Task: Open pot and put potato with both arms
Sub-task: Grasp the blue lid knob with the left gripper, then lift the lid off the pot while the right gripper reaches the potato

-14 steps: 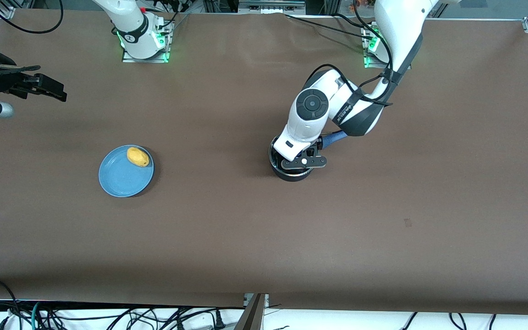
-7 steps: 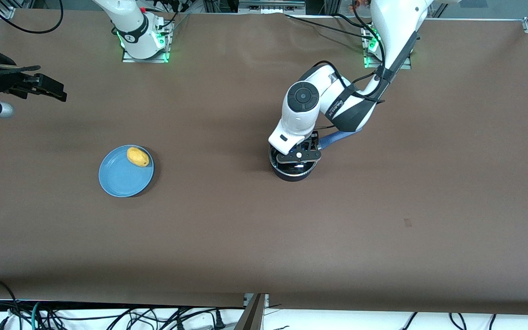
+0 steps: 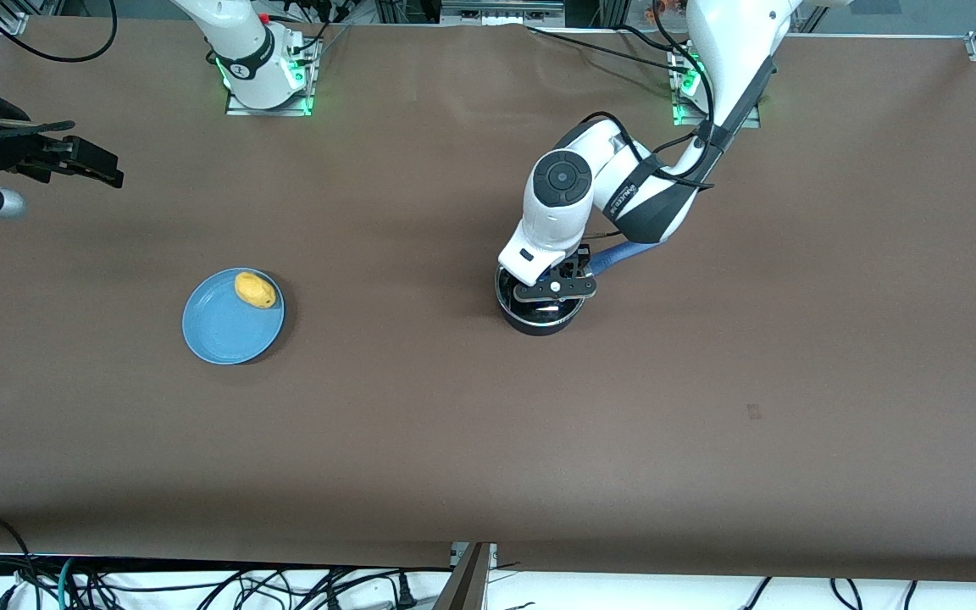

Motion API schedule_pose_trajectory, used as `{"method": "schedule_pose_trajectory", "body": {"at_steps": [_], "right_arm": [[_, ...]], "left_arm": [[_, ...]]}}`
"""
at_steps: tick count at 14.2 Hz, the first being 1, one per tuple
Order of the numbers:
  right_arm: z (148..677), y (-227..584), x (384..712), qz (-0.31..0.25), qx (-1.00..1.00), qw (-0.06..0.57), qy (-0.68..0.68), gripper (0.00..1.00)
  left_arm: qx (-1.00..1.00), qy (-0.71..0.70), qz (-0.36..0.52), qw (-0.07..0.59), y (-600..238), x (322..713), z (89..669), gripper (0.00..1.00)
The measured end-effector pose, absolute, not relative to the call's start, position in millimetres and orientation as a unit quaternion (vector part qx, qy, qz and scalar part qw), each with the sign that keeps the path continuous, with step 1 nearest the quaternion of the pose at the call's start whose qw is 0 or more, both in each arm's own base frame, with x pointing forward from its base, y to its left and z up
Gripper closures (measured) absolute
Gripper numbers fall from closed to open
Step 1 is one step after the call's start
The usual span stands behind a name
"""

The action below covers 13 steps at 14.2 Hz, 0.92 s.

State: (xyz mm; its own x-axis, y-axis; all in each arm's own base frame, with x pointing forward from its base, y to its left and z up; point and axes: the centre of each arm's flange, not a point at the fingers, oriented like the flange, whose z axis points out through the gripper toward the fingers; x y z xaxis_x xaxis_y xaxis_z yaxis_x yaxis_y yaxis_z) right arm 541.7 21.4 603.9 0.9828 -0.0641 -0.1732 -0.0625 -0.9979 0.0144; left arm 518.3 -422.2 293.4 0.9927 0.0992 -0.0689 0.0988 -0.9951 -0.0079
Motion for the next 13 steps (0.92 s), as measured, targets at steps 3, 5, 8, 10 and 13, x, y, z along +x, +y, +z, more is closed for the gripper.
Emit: {"method": "schedule_pose_trajectory", "body": {"at_steps": [3,5,8,10,13], "right_arm": [[604,21,542,-0.087,0.996,0.004,-0.032,0.00],[604,21,542,-0.087,0.996,0.004,-0.032,0.00],[604,21,542,-0.087,0.996,0.004,-0.032,0.00],[604,21,542,-0.087,0.996,0.004,-0.032,0.00],[604,20,542,-0.085,0.996,0.004,-0.033,0.00]], "left_arm": [[-0.998,-0.051,0.028,0.001,-419,520,308,0.34],[-0.999,-0.042,0.022,0.005,-406,527,330,0.34],[-1.000,-0.009,0.010,0.003,-349,562,363,0.34],[-1.000,0.013,0.005,0.000,-278,598,374,0.34],[-0.997,0.063,0.017,-0.030,-152,642,369,0.34]]}}
